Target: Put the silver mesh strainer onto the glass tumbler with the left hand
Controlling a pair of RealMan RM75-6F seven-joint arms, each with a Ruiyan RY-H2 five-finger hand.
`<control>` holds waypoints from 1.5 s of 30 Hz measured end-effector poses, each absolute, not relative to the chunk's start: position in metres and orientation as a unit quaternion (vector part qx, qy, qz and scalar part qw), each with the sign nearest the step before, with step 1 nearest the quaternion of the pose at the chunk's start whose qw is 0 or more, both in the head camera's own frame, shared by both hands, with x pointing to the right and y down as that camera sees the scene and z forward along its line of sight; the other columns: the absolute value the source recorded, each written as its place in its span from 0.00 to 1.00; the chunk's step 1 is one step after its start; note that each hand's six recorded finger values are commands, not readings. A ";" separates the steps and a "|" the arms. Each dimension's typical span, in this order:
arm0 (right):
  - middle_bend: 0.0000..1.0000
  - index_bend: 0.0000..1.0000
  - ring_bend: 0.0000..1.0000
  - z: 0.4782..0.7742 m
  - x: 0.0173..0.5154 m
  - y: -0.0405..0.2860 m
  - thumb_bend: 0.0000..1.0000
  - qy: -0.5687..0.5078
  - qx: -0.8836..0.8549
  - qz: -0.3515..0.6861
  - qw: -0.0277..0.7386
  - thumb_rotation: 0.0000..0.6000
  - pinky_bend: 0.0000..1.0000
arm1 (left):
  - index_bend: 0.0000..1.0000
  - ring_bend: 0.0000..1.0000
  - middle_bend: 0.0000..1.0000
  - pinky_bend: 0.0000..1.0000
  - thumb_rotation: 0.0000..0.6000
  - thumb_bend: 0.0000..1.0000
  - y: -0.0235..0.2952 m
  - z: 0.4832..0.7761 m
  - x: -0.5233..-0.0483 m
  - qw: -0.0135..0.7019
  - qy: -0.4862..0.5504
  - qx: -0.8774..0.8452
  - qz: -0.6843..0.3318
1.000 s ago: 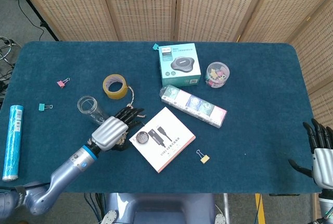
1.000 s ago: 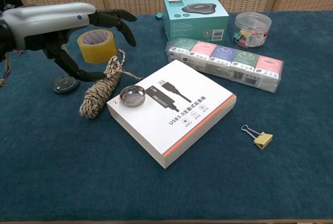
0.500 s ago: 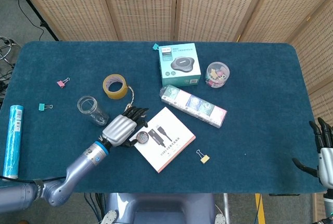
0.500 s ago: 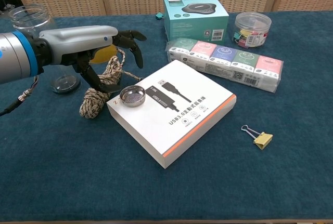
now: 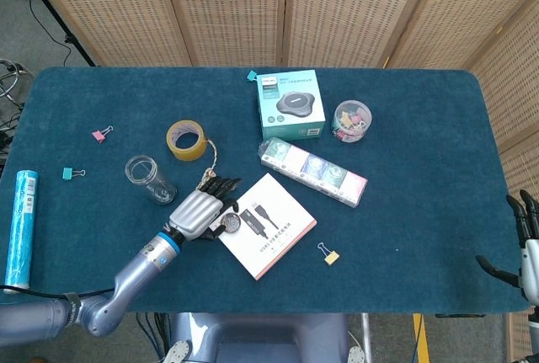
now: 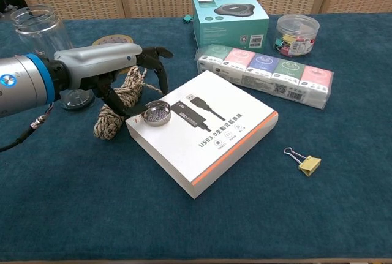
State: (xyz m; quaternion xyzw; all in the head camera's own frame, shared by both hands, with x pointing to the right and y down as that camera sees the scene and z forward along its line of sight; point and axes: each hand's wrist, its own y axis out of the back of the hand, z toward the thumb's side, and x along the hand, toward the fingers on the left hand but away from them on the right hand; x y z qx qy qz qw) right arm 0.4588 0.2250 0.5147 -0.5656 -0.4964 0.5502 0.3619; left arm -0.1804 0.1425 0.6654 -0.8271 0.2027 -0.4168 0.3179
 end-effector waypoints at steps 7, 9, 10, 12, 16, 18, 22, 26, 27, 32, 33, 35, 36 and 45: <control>0.00 0.00 0.00 0.511 0.460 0.225 0.11 -0.500 -0.566 0.547 0.361 1.00 0.00 | 0.40 0.00 0.00 0.00 1.00 0.38 0.145 0.668 -0.180 0.318 0.199 -0.826 -0.421; 0.00 0.00 0.00 0.511 0.460 0.225 0.11 -0.501 -0.566 0.547 0.361 1.00 0.00 | 0.42 0.00 0.00 0.00 1.00 0.41 0.146 0.670 -0.180 0.317 0.197 -0.826 -0.423; 0.00 0.00 0.00 0.511 0.460 0.225 0.11 -0.502 -0.566 0.546 0.360 1.00 0.00 | 0.43 0.00 0.00 0.00 1.00 0.42 0.147 0.670 -0.180 0.316 0.196 -0.826 -0.424; 0.00 0.00 0.00 0.511 0.460 0.225 0.11 -0.502 -0.567 0.545 0.360 1.00 0.00 | 0.44 0.00 0.00 0.00 1.00 0.43 0.148 0.671 -0.179 0.317 0.196 -0.826 -0.424; 0.00 0.00 0.00 0.511 0.459 0.225 0.11 -0.500 -0.571 0.542 0.360 1.00 0.00 | 0.45 0.00 0.00 0.00 1.00 0.43 0.147 0.671 -0.178 0.322 0.199 -0.823 -0.425; 0.00 0.00 0.00 0.511 0.459 0.225 0.11 -0.500 -0.571 0.542 0.360 1.00 0.00 | 0.46 0.00 0.00 0.00 1.00 0.44 0.146 0.671 -0.179 0.324 0.200 -0.821 -0.426; 0.00 0.00 0.00 0.511 0.460 0.225 0.11 -0.501 -0.571 0.543 0.358 1.00 0.00 | 0.46 0.00 0.00 0.00 1.00 0.44 0.145 0.671 -0.179 0.326 0.201 -0.819 -0.428; 0.00 0.00 0.00 0.509 0.460 0.225 0.11 -0.503 -0.571 0.541 0.359 1.00 0.00 | 0.46 0.00 0.00 0.00 1.00 0.44 0.146 0.672 -0.178 0.332 0.197 -0.816 -0.430; 0.00 0.00 0.00 0.509 0.460 0.225 0.11 -0.503 -0.571 0.541 0.359 1.00 0.00 | 0.47 0.00 0.00 0.00 1.00 0.44 0.147 0.672 -0.178 0.332 0.197 -0.816 -0.430; 0.00 0.00 0.00 0.510 0.460 0.225 0.11 -0.503 -0.572 0.540 0.358 1.00 0.00 | 0.51 0.00 0.00 0.00 1.00 0.45 0.149 0.673 -0.175 0.328 0.193 -0.818 -0.431; 0.00 0.00 0.00 0.510 0.460 0.225 0.11 -0.503 -0.572 0.540 0.358 1.00 0.00 | 0.51 0.00 0.00 0.00 1.00 0.46 0.149 0.673 -0.174 0.328 0.193 -0.818 -0.431; 0.00 0.00 0.00 0.509 0.460 0.225 0.11 -0.504 -0.573 0.539 0.357 1.00 0.00 | 0.52 0.00 0.00 0.00 1.00 0.49 0.150 0.673 -0.173 0.328 0.193 -0.819 -0.429; 0.00 0.00 0.00 0.509 0.460 0.225 0.11 -0.505 -0.573 0.538 0.356 1.00 0.00 | 0.53 0.00 0.00 0.00 1.00 0.50 0.150 0.673 -0.173 0.329 0.193 -0.819 -0.429; 0.00 0.00 0.00 0.509 0.462 0.224 0.11 -0.507 -0.573 0.536 0.358 1.00 0.00 | 0.60 0.00 0.00 0.00 1.00 0.53 0.149 0.676 -0.171 0.335 0.192 -0.814 -0.434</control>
